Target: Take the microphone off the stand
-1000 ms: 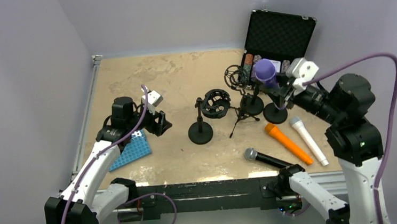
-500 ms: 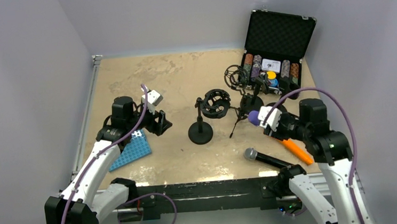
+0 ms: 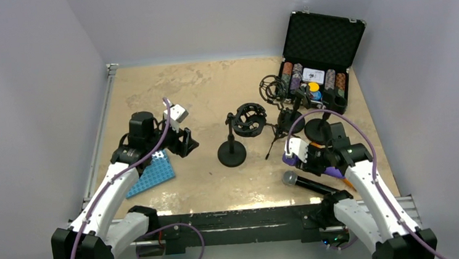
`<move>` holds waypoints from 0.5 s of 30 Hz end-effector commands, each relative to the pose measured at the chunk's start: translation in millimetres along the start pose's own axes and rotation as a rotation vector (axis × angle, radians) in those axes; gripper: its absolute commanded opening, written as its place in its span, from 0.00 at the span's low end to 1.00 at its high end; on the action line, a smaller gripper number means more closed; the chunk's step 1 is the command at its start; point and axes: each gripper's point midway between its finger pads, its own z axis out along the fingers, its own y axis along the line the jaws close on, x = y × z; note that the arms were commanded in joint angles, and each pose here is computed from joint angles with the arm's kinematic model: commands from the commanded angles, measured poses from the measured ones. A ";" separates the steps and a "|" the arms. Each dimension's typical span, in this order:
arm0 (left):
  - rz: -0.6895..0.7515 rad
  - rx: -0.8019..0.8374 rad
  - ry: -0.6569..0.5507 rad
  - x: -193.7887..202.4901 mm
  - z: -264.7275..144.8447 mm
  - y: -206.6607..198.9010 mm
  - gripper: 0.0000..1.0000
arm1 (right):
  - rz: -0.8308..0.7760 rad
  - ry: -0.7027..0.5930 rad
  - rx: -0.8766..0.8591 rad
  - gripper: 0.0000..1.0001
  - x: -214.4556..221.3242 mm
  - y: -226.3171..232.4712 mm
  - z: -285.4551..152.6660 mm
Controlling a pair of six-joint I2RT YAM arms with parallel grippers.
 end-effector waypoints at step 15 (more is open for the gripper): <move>0.039 0.002 -0.052 -22.6 -5.1 -2.3 0.72 | 0.129 0.046 -0.013 0.07 12.1 -16.6 34.0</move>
